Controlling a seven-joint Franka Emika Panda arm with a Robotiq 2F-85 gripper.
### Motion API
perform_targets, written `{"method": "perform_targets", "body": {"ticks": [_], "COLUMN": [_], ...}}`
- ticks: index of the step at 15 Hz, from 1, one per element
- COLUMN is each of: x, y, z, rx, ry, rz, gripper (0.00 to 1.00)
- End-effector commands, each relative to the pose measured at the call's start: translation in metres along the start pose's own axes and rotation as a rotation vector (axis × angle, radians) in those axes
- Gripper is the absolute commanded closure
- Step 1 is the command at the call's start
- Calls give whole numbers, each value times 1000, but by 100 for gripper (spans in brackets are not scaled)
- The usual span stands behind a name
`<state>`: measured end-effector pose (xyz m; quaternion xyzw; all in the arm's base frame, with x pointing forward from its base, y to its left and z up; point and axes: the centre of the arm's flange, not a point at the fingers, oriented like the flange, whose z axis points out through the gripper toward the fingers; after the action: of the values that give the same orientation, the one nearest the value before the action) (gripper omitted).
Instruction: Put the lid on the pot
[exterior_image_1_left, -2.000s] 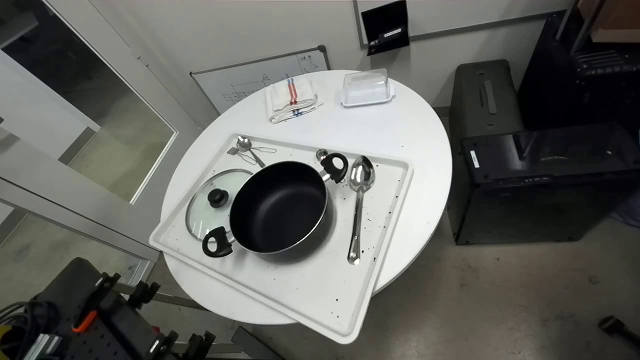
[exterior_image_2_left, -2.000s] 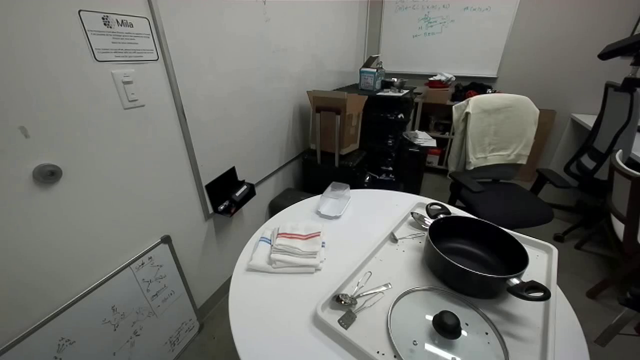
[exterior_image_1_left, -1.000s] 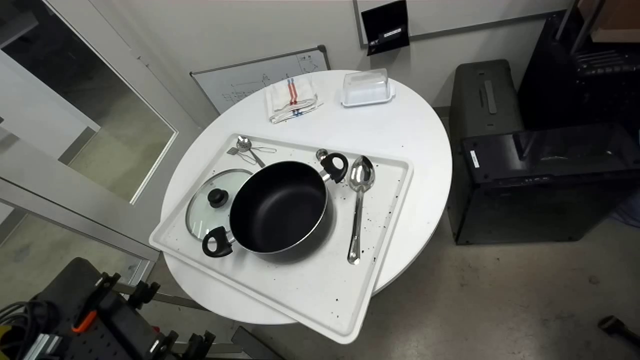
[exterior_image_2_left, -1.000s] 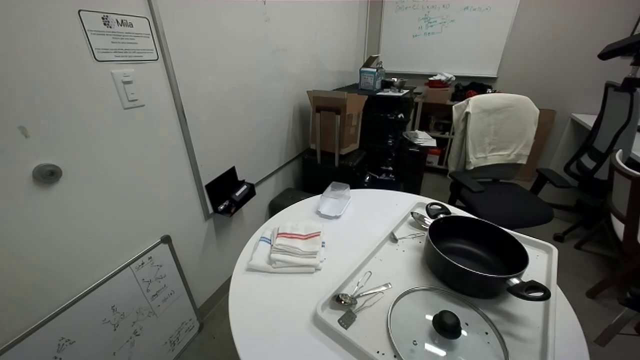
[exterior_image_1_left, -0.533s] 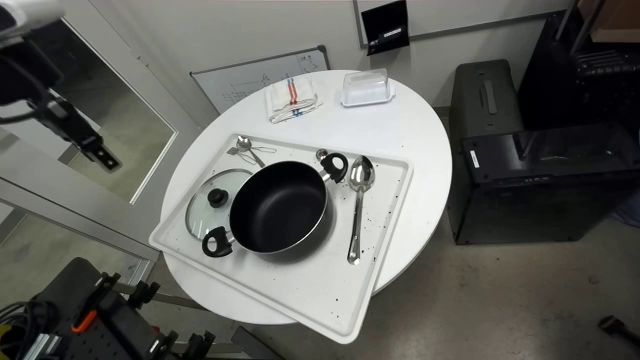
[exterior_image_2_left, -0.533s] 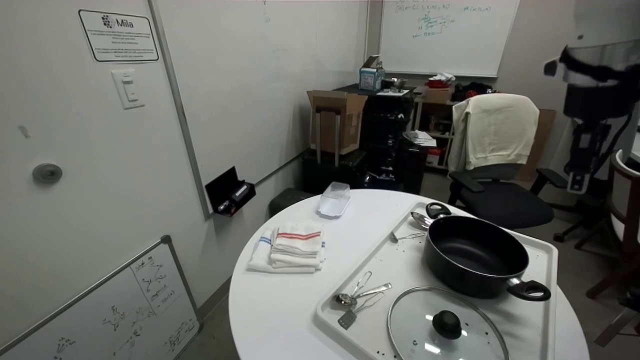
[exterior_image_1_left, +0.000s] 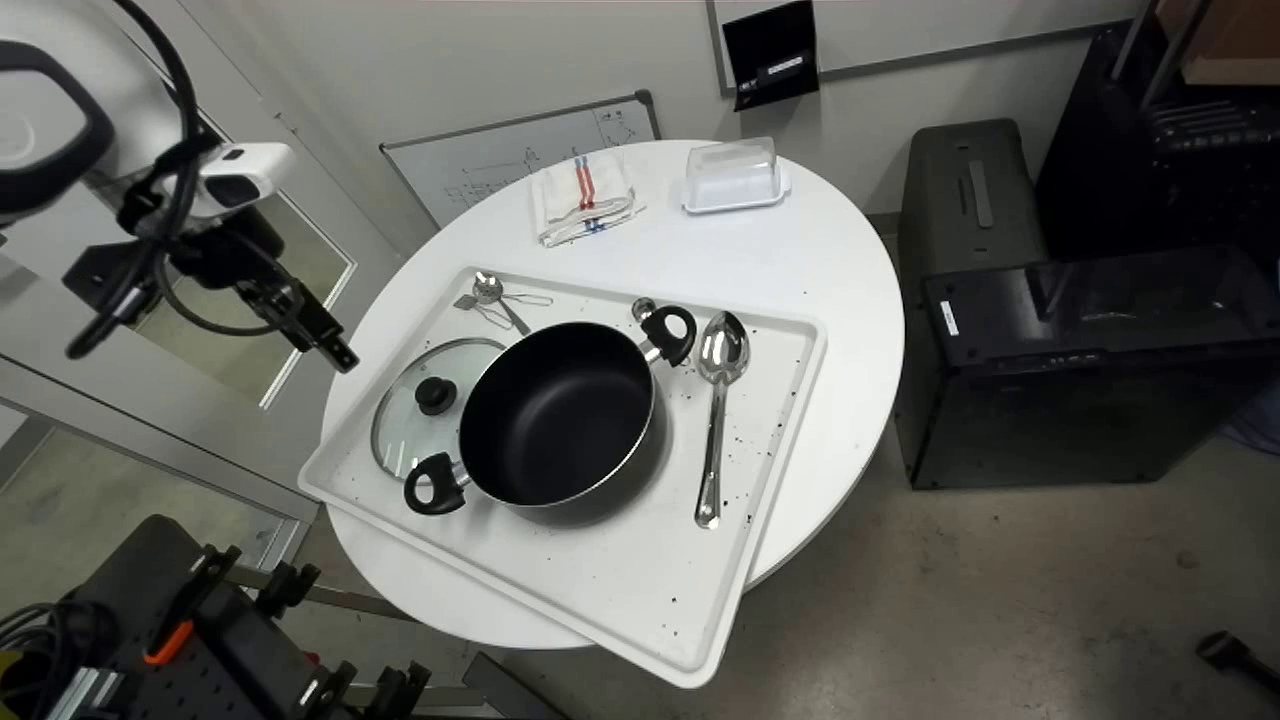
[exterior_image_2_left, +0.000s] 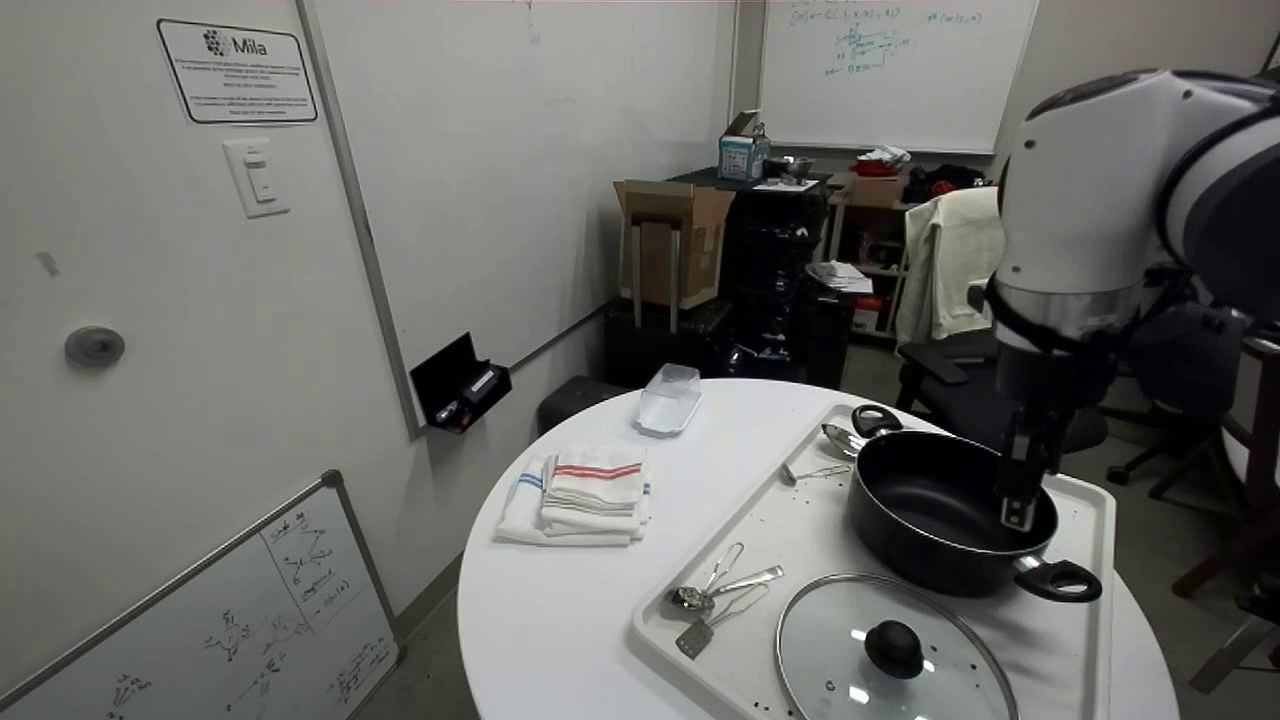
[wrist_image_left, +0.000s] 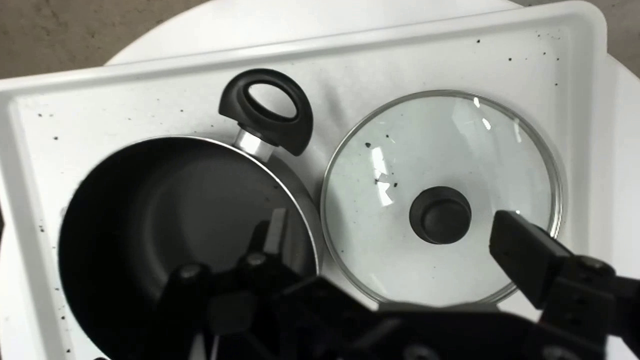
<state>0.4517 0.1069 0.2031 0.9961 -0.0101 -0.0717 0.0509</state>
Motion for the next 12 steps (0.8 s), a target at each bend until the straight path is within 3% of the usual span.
{"method": "perform_targets", "body": {"ticks": [1, 6, 12], "x": [31, 42, 59], "y": [-37, -72, -89], "z": [45, 98, 144], "rx": [-2, -2, -1], "ry": [17, 37, 98], "rz": [-11, -41, -21], "gripper": [0, 0, 0]}}
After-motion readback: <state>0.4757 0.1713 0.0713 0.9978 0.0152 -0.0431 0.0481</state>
